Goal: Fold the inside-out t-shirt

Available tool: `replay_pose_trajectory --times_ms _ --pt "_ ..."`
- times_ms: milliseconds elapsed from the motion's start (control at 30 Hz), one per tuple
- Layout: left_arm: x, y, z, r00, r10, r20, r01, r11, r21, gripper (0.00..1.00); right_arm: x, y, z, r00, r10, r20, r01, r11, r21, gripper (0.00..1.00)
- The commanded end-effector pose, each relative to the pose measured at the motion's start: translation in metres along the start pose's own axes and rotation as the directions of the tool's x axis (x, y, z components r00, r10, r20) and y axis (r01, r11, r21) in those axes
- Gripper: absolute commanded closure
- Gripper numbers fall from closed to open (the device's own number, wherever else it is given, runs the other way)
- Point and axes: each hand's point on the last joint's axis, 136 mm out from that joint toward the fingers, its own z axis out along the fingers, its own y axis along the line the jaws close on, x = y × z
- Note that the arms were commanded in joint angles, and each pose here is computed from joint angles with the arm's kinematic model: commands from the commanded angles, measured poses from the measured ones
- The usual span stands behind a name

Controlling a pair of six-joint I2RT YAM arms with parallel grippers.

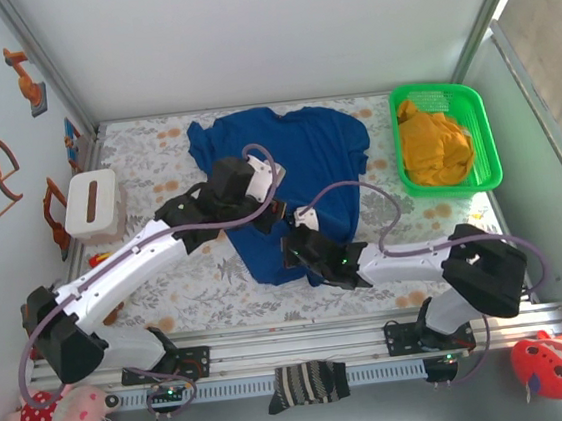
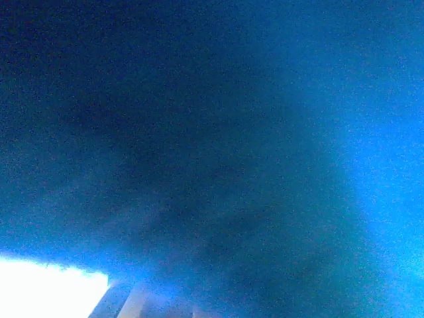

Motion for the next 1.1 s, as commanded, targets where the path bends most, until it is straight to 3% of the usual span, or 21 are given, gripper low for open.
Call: replay_pose_trajectory --times_ms 0,367,600,800,1067 --pt "-0.005 -0.004 -0.016 0.999 0.033 0.029 -0.033 0.999 0.010 1.00 -0.017 -0.021 -0.009 0.996 -0.001 0.084 -0.003 0.998 0.055 1.00" --pt "-0.022 -0.017 -0.032 0.996 0.052 0.074 -0.057 0.996 0.069 1.00 -0.035 -0.025 -0.017 0.994 -0.045 0.104 0.035 0.995 0.096 1.00" --pt "-0.049 -0.042 -0.054 0.989 0.011 0.145 -0.038 0.982 0.184 1.00 -0.054 -0.011 -0.011 0.990 -0.091 0.108 0.083 0.994 0.074 1.00" --pt "-0.080 -0.062 -0.074 0.978 -0.030 0.208 -0.028 0.963 0.268 1.00 -0.027 0.028 0.008 0.983 -0.174 0.056 0.174 0.985 0.013 1.00" --pt "-0.081 -0.065 -0.090 0.976 -0.028 0.215 -0.034 0.960 0.277 1.00 -0.017 0.002 0.033 0.991 -0.134 0.008 0.133 0.989 0.061 1.00"
